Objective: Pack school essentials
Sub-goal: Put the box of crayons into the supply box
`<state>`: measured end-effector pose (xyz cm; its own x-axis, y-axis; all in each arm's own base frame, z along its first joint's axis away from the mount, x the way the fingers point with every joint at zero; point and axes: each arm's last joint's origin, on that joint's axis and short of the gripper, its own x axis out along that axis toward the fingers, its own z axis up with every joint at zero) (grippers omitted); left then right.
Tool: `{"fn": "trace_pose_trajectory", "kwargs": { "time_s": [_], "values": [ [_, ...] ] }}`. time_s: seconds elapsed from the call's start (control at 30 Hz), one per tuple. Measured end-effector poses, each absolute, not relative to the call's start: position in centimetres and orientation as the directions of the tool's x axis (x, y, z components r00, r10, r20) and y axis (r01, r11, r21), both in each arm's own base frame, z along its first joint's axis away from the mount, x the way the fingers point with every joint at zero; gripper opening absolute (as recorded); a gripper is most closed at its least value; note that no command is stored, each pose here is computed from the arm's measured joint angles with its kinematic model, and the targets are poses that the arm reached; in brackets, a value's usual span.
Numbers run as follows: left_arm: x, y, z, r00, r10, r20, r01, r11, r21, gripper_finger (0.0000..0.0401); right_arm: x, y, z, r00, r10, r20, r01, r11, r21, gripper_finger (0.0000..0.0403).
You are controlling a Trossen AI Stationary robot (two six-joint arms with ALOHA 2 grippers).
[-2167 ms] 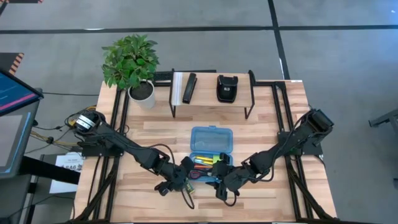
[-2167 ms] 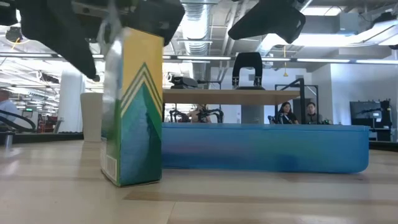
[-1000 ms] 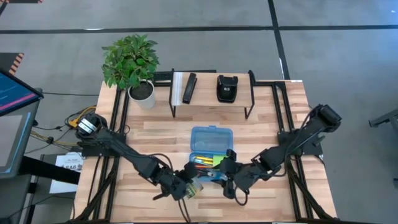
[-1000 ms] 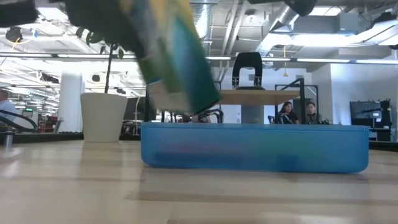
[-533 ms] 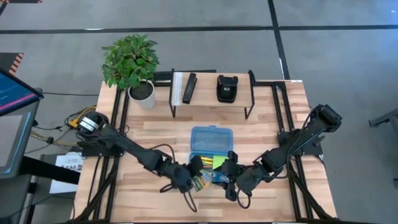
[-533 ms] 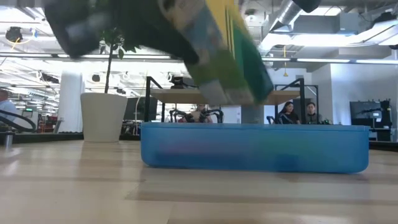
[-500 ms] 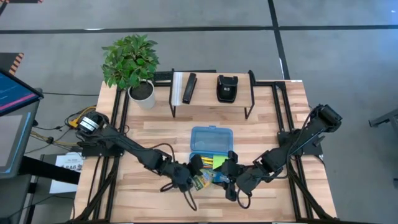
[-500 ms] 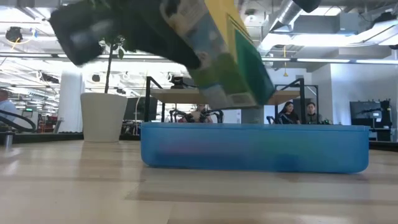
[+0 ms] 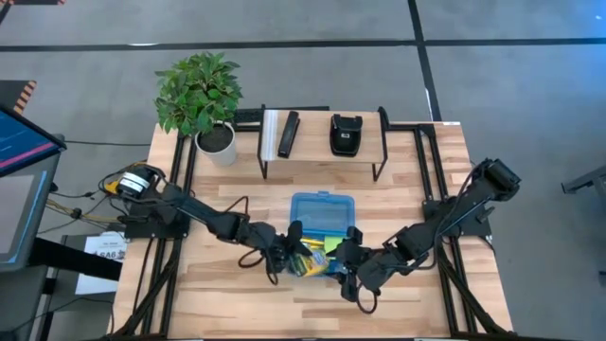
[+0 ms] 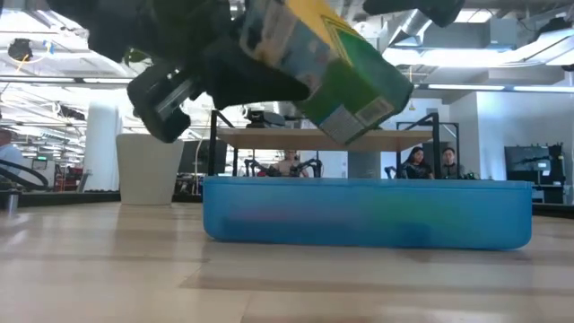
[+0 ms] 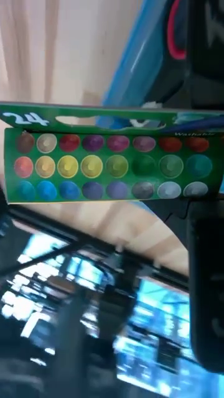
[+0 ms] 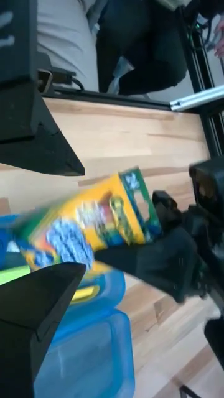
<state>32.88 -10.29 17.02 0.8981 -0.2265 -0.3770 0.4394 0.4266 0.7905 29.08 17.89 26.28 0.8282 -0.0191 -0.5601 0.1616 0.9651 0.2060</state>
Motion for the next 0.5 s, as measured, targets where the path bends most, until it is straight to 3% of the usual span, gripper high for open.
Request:
{"fn": "trace_pose_trajectory", "kwargs": {
  "time_s": [0.17, 0.5],
  "values": [
    [33.1, -9.3, 16.7, 0.865, -0.309, -0.396, 0.488, 0.334, 0.806, 0.0049, 29.5, 17.2, 26.2, 0.825, -0.039, -0.563, 0.185, 0.962, 0.203, 0.0260],
    [33.4, -8.0, 16.7, 0.866, -0.301, -0.398, 0.484, 0.310, 0.818, 0.0085, 29.7, 16.8, 26.2, 0.820, -0.029, -0.572, 0.182, 0.960, 0.213, 0.0260]
  ]
}}
